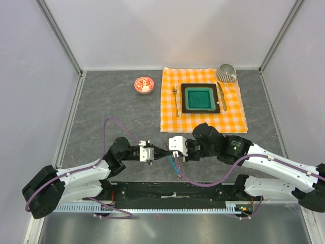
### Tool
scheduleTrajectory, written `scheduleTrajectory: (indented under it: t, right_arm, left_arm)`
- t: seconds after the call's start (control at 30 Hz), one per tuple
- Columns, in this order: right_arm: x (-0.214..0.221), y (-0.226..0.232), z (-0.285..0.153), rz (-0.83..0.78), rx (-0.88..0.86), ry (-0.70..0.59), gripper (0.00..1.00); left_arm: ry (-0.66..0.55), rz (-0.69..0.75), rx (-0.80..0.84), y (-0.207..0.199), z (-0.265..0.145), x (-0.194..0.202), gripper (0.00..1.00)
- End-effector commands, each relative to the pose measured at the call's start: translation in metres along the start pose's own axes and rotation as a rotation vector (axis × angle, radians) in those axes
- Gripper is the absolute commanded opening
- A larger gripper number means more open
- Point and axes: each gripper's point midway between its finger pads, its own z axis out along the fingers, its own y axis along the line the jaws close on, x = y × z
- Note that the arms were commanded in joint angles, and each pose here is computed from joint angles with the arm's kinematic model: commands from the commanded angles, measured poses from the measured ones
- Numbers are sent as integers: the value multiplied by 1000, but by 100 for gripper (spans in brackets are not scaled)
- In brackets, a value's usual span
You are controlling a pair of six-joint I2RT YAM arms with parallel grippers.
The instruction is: Put the keys on the keyring
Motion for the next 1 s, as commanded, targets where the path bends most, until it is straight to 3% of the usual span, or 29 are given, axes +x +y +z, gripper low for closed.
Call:
scheduleTrajectory:
  t: [0.0,0.97]
  right_arm:
    - [-21,0,-3,-27,-11,-90,0]
    - [-29,2,0,-11,-25,-124,0]
  left_arm:
    - [-97,64,6,8,7,-33,2]
    - [-120,44,5,10,9,-39,2]
